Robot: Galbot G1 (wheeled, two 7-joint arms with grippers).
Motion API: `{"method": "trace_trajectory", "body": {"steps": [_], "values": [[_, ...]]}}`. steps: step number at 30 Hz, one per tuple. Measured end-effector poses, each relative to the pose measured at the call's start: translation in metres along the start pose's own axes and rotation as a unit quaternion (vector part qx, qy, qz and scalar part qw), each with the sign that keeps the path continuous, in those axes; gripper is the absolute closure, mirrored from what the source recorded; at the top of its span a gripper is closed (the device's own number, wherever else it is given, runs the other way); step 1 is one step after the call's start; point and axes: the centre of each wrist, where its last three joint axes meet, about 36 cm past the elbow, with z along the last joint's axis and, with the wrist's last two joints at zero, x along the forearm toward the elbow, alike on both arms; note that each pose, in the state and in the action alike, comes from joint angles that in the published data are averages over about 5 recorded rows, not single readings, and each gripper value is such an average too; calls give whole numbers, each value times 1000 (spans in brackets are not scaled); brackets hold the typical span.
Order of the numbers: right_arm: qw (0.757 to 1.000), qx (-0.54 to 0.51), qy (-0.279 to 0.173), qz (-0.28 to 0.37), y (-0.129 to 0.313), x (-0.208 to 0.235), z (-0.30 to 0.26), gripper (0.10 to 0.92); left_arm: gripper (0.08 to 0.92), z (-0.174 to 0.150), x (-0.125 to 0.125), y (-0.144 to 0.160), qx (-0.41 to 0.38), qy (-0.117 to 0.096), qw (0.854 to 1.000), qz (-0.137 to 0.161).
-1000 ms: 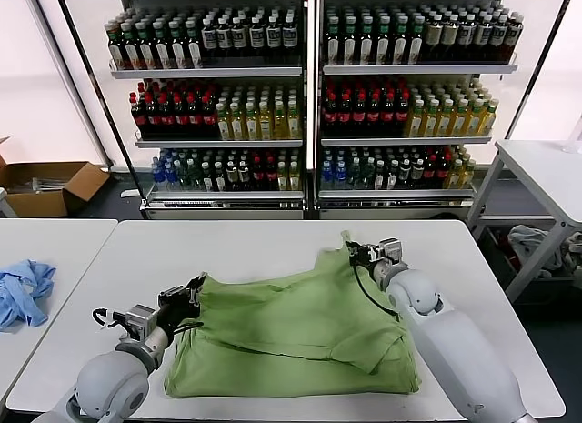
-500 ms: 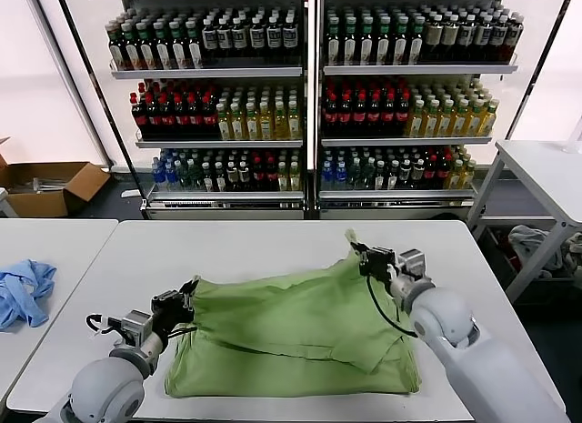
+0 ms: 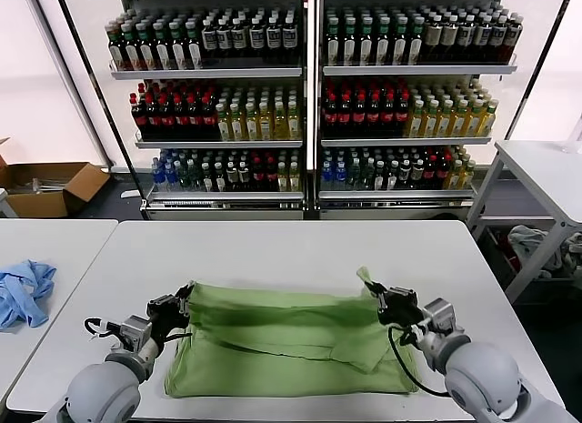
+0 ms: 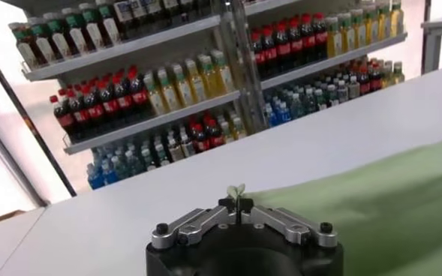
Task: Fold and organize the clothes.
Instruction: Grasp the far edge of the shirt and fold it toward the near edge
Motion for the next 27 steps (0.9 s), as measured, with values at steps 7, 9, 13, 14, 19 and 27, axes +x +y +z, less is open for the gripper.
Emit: {"method": "trace_trajectory", "body": {"steps": [7,9,13,14,19,27], "values": [[1000,5,23,7,7,14,18,915,914,7,6,-5,-18,11,1000,-2],[1000,4,28,9,9,17,23,915,914,10,9,-8,-22,15,1000,-3],[999,1,38,14,15,21,32,915,914,20,12,-15,-28,27,999,-5],[999,1,39,15,16,22,34,915,914,23,13,-17,-29,30,999,-7],[999,-1,45,23,22,29,39,915,914,32,20,-24,-38,38,998,-16],[998,-13,56,34,40,36,48,915,914,49,30,-40,-50,49,997,-32]]}}
